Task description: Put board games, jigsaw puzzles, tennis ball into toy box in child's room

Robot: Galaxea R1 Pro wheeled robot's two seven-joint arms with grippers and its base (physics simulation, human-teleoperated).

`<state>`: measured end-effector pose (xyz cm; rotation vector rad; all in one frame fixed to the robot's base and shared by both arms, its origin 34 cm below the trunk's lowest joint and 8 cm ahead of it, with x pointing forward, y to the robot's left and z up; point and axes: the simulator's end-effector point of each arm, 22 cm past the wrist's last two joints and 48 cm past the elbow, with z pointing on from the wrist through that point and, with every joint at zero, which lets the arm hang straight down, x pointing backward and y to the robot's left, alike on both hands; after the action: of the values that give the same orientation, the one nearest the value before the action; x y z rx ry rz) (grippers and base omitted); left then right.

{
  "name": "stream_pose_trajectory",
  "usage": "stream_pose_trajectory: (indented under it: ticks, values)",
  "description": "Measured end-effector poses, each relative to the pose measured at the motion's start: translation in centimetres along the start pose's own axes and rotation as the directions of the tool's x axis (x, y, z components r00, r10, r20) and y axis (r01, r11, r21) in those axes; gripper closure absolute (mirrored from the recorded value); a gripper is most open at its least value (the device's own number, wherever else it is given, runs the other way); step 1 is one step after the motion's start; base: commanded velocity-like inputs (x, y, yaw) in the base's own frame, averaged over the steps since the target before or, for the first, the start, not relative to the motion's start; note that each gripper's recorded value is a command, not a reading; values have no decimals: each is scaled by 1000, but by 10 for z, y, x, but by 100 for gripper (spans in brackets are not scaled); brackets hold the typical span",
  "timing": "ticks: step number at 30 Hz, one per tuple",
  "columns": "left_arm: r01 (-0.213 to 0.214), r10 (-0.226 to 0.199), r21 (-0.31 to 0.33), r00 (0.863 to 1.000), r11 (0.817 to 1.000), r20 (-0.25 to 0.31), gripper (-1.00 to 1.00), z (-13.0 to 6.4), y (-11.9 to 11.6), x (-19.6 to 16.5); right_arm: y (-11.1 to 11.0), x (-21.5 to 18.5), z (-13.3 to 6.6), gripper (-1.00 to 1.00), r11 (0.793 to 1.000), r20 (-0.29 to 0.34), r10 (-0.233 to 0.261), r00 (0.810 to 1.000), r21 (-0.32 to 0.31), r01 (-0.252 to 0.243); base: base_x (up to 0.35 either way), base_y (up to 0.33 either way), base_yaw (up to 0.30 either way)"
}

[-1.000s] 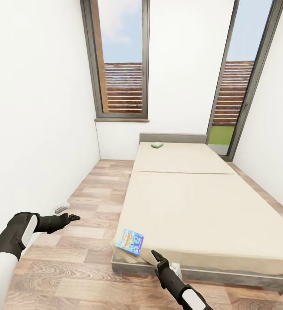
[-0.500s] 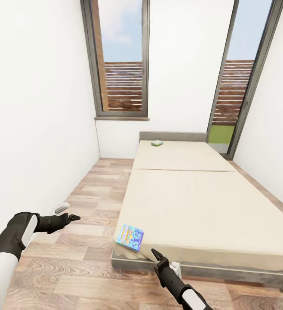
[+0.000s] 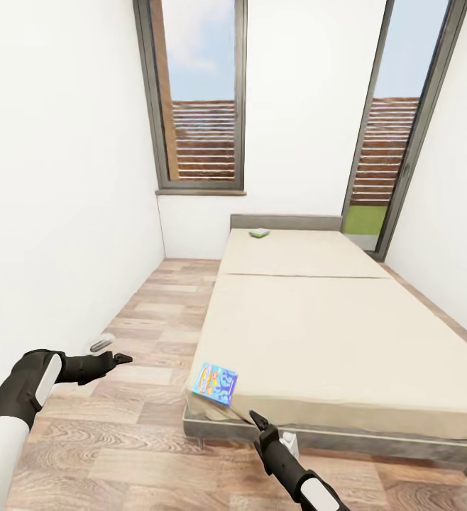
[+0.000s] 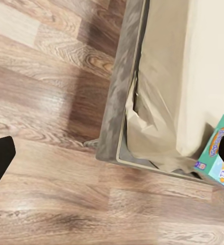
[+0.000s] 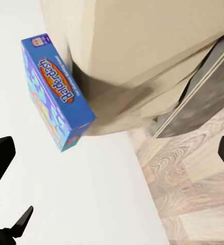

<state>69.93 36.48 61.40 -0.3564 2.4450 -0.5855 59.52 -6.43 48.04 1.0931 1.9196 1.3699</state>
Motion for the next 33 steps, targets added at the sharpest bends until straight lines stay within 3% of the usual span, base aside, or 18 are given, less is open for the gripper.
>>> stream_pose_trajectory:
  ticks: [5,17,33]
  values:
    - [-1,1,1,1000,1000,-1,-100,7,4,7,-11,1,2,-100,1000,0,0,1000,0,0,0,0,0]
    - [-3,3,1,1000,1000,-1,-100,8,4,8,-11,1,2,-100,1000,0,0,1000,0,0,0,0,0]
    - [-2,2,0,1000,1000,1,-100,27,23,30,-45,3,8,-100,1000,2,-2,1000,-1,2,0,0,0]
